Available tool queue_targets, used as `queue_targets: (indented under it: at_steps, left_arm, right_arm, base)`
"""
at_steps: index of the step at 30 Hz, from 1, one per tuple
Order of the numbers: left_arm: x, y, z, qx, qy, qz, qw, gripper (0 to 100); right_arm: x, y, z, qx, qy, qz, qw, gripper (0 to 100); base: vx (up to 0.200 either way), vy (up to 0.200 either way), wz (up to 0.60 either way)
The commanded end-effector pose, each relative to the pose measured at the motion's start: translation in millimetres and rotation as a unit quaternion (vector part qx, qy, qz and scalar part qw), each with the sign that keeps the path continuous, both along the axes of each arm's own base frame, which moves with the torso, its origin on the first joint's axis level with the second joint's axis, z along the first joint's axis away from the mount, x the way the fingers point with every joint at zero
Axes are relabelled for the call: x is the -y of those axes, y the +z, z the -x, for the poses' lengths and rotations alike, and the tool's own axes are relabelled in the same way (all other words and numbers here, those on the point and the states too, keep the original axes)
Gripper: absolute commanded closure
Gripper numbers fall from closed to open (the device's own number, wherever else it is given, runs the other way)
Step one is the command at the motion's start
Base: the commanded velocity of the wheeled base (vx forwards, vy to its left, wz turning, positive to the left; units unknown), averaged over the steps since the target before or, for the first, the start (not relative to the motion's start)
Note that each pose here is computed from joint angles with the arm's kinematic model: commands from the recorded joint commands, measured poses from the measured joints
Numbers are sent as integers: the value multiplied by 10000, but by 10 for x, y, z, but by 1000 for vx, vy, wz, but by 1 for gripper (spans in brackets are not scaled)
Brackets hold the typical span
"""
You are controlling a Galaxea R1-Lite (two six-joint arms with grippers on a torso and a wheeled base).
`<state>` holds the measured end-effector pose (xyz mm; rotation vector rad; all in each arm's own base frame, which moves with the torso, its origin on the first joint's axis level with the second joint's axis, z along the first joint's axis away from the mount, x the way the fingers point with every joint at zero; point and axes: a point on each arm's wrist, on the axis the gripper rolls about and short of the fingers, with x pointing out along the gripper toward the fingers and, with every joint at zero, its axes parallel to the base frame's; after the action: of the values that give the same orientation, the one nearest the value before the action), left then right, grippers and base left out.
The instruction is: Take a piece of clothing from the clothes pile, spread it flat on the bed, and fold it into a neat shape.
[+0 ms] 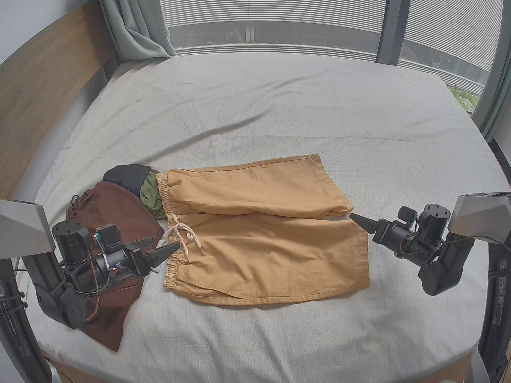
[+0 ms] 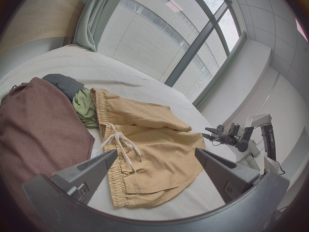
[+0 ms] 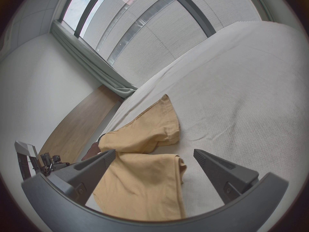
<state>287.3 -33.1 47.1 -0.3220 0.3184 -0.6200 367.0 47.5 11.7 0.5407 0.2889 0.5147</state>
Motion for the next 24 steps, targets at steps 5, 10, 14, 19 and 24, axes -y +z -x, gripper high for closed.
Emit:
queue_targets:
  at_steps: [5, 10, 14, 19, 24]
  left_arm:
    - [-4, 26, 15, 28, 0, 12, 10000, 0]
    - [-9, -4, 24, -46, 2, 15, 10000, 0]
    - [-11, -13, 62, -107, -6, 12, 9999, 0]
    - [-34, -67, 77, -242, 35, 10, 9997, 0]
    - [-80, -218, 55, -505, 110, -7, 9987, 0]
  right_arm:
    - [-90, 539, 348, 616, 371, 259, 9971, 0]
    - [-223, 635, 594, 594, 903, 251, 9938, 0]
    - [-340, 541, 733, 545, 1440, 479, 9869, 0]
    - [-397, 473, 739, 665, 1577, 748, 9824, 0]
    - [-403, 433, 715, 619, 1581, 752, 9826, 0]
  base:
    - [0, 0, 0]
    - [0, 0, 0]
    - [0, 0, 0]
    - [0, 0, 0]
    - [0, 0, 0]
